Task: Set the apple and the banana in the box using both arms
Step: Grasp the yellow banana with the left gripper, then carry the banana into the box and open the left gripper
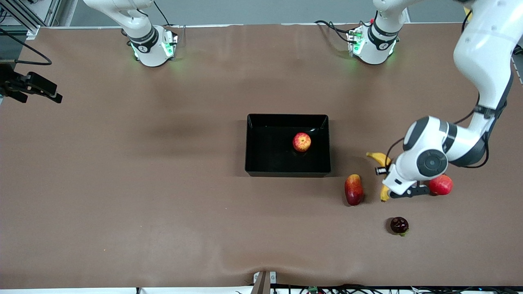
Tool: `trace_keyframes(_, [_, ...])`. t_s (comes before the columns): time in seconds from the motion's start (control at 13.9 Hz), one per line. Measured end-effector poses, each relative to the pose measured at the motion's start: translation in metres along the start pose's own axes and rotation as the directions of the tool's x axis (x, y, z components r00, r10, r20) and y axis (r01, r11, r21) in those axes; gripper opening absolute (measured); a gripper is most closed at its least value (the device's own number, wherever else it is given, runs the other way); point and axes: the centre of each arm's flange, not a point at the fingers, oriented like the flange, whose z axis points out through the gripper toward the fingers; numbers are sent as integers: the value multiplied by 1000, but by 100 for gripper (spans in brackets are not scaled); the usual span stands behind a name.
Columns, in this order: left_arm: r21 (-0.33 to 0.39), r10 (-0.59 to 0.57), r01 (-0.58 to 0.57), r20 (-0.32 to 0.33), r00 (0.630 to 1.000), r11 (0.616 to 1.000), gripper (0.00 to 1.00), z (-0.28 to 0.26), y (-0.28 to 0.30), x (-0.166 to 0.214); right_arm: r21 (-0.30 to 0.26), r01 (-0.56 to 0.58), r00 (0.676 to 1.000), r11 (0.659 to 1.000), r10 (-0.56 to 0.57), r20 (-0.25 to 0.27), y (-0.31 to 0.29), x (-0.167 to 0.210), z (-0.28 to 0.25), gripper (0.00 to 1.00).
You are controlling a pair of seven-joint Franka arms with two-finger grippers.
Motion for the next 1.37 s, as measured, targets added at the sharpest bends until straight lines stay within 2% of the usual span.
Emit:
trace_keyframes(0.14, [-24, -33, 33, -13, 999, 999, 41, -51, 43, -34, 0, 0, 1000, 1000, 0, -8, 0, 1, -1, 100])
trace_keyframes(0.29, [-34, -94, 93, -35, 995, 995, 41, -73, 99, -70, -1, 0, 1000, 1000, 0, -18, 0, 2, -2, 100])
trace_keyframes(0.58, [-37, -222, 220, -39, 974, 975, 41, -66, 230, -150, -2, 6, 1000, 1000, -6, -18, -3, 3, -1, 100])
trace_keyframes(0.72, [-34, -248, 247, -24, 968, 968, 41, -54, 274, -178, -2, 15, 1000, 1000, -15, -20, -7, 4, -1, 100])
trace_keyframes(1.01, [-5, -301, 301, -32, 953, 954, 41, -10, 322, -199, -3, 18, 1000, 1000, -18, -24, -9, 4, -2, 100])
trace_keyframes(1.15, [-6, -305, 305, -30, 952, 952, 41, 13, 332, -197, -3, 12, 1000, 1000, -12, -19, -6, 3, -2, 100])
trace_keyframes(1.37, [-35, -321, 320, -24, 947, 947, 41, 21, 340, -182, -2, 10, 1000, 1000, -10, 7, -5, 0, 1, 100])
